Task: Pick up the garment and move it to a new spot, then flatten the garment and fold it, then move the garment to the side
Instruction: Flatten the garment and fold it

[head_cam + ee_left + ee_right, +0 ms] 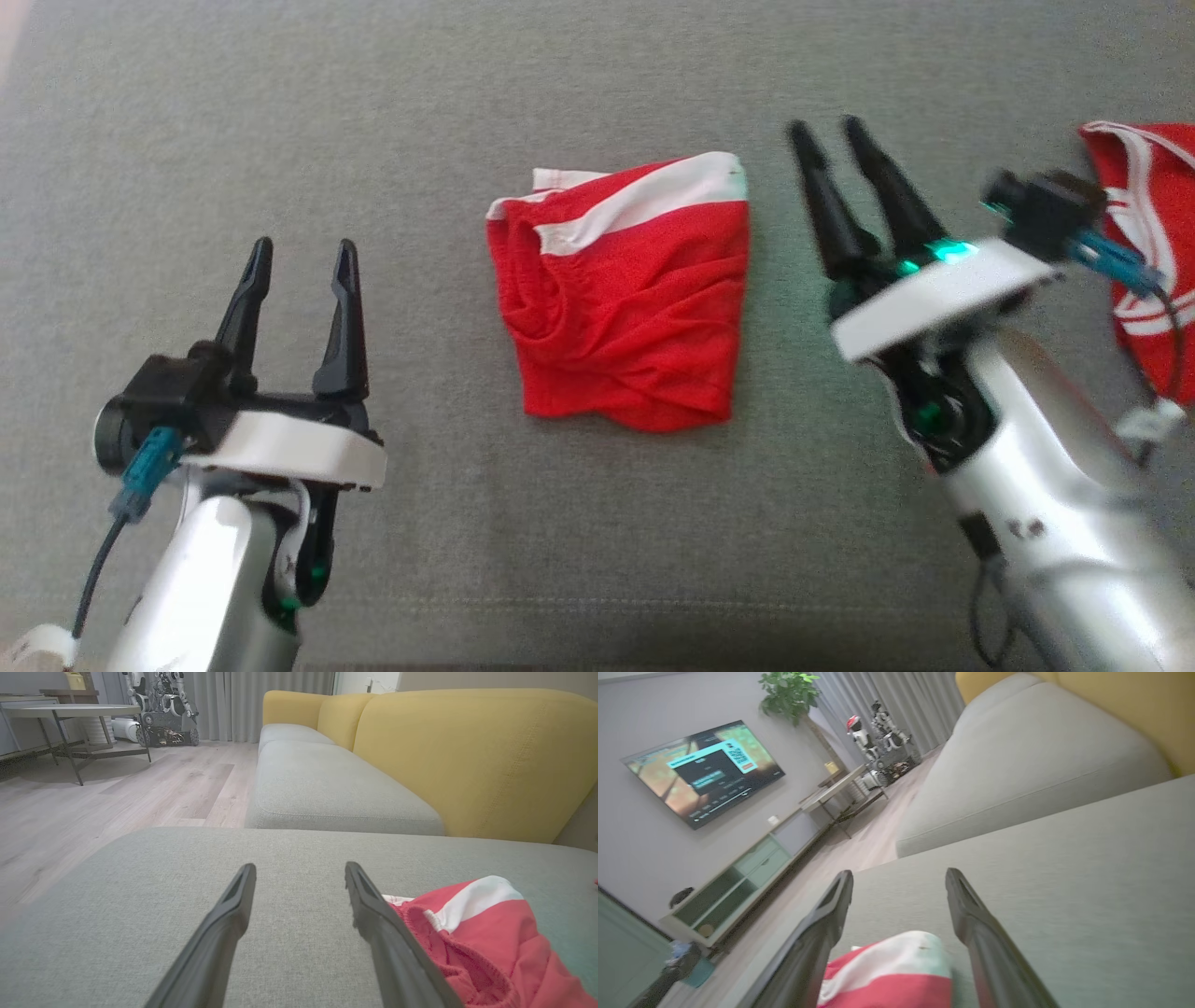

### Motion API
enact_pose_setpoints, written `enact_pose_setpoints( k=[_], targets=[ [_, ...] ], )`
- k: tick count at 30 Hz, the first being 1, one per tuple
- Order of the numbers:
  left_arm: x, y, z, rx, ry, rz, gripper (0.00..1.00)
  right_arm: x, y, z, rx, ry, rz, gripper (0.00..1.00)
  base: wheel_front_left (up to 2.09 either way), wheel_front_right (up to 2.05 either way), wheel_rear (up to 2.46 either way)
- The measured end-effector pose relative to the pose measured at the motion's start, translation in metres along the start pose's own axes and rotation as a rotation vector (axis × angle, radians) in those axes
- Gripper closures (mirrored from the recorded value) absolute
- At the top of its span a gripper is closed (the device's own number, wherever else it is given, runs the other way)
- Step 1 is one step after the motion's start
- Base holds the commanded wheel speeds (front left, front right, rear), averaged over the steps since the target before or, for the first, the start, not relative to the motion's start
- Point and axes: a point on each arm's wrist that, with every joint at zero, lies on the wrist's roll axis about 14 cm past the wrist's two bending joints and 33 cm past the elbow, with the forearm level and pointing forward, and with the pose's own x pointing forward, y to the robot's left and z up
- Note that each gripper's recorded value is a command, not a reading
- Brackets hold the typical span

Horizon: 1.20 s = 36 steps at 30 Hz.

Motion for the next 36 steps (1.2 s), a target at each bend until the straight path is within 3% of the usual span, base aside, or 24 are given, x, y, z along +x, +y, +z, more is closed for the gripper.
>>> enact_pose_setpoints(
  k=[5,10,14,27,36],
  targets=[
    [-0.003,-0.006,-0.002,0.004,0.007,-0.021,0.00,-0.047,-0.049,0.016,-0.083,-0.056,-0.159,0.00,0.00,0.00,0.00],
    [-0.005,-0.011,0.002,0.004,0.000,-0.035,0.00,-0.082,-0.069,0.043,-0.188,-0.128,-0.259,0.00,0.00,0.00,0.00],
    [-0.007,-0.012,0.007,0.012,-0.008,-0.043,0.00,-0.098,-0.063,0.052,-0.273,-0.137,-0.289,0.00,0.00,0.00,0.00],
    [-0.036,-0.018,0.018,0.020,-0.022,-0.063,0.00,-0.136,-0.032,0.055,-0.393,-0.121,-0.327,0.00,0.00,0.00,0.00],
    [-0.054,-0.015,0.019,0.045,-0.012,-0.055,0.00,-0.154,-0.029,0.058,-0.448,-0.114,-0.355,0.00,0.00,0.00,0.00]
  ],
)
